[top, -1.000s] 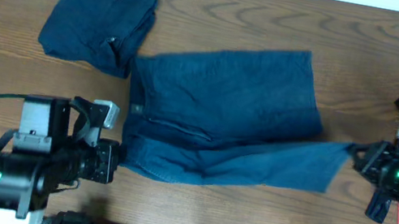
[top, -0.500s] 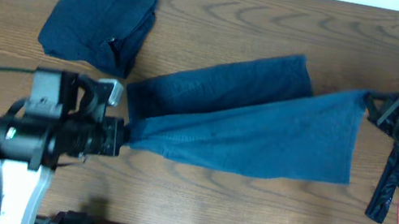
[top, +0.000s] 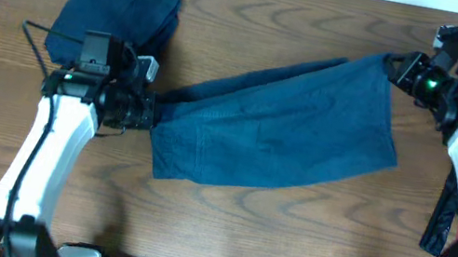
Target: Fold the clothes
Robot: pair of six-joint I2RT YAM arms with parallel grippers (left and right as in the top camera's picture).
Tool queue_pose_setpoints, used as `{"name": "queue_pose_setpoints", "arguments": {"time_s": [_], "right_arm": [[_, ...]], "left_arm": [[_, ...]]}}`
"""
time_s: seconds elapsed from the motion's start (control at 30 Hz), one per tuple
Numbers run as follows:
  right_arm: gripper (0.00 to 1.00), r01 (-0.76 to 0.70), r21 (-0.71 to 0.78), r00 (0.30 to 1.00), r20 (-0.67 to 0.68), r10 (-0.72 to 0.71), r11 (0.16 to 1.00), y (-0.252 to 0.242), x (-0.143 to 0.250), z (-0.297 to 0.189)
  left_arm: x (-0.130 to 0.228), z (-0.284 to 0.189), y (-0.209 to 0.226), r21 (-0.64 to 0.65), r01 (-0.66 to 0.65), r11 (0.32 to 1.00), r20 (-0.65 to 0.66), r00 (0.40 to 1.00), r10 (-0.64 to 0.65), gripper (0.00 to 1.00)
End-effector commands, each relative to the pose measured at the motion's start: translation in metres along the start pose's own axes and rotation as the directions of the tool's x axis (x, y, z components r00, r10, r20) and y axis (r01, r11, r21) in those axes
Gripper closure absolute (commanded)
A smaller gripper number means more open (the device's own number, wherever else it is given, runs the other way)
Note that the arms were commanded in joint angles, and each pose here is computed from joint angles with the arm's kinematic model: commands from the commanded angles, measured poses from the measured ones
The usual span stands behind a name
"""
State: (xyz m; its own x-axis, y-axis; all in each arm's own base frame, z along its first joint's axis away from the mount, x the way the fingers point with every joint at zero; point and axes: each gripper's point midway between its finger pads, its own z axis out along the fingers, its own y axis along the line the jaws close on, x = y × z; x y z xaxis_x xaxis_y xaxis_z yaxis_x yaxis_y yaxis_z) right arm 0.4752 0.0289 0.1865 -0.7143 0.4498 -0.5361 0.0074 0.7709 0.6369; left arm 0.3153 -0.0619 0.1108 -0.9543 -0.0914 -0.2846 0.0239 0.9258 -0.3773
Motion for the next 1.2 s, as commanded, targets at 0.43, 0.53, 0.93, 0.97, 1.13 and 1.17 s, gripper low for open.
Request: {"name": "queue_pose_setpoints", "arguments": {"time_s": [0.43, 0.53, 0.93, 0.97, 1.13, 1.17], "right_arm": [[0.99, -0.076, 0.065, 0.993, -0.09, 0.082, 0.995, -0.046, 0.028, 0.057], [0.86, -0.065, 0.064, 0.993, -0.09, 0.07, 0.996, -0.048, 0.028, 0.058], [0.54, -0.005, 0.136, 0.972, -0.234, 0.037, 0.991, -0.078, 0.058, 0.024], [0.55, 0.004, 0.138, 0.964, -0.264, 0.033, 0.99, -0.077, 0.066, 0.023], [0.57, 0.116, 0.074, 0.928, -0.362, -0.082, 0.99, -0.059, 0.092, 0.028], [0.6, 0.141, 0.06, 0.921, -0.375, -0.109, 0.988, -0.055, 0.096, 0.029]], "left_arm": [[-0.031, 0.044, 0.063, -0.257, 0.009, 0.966, 0.053, 0.999, 0.004, 0.93], [-0.037, 0.041, 0.068, -0.292, 0.013, 0.956, 0.075, 0.997, 0.01, 0.83], [-0.024, 0.012, 0.043, -0.212, 0.02, 0.977, 0.051, 0.999, -0.009, 0.28], [-0.021, 0.013, 0.035, -0.165, 0.019, 0.986, 0.035, 0.999, -0.013, 0.28], [-0.008, 0.024, 0.022, -0.096, -0.019, 0.995, -0.01, 1.0, 0.018, 0.27], [-0.009, 0.026, 0.026, -0.118, -0.023, 0.993, -0.006, 1.0, 0.022, 0.27]]}}
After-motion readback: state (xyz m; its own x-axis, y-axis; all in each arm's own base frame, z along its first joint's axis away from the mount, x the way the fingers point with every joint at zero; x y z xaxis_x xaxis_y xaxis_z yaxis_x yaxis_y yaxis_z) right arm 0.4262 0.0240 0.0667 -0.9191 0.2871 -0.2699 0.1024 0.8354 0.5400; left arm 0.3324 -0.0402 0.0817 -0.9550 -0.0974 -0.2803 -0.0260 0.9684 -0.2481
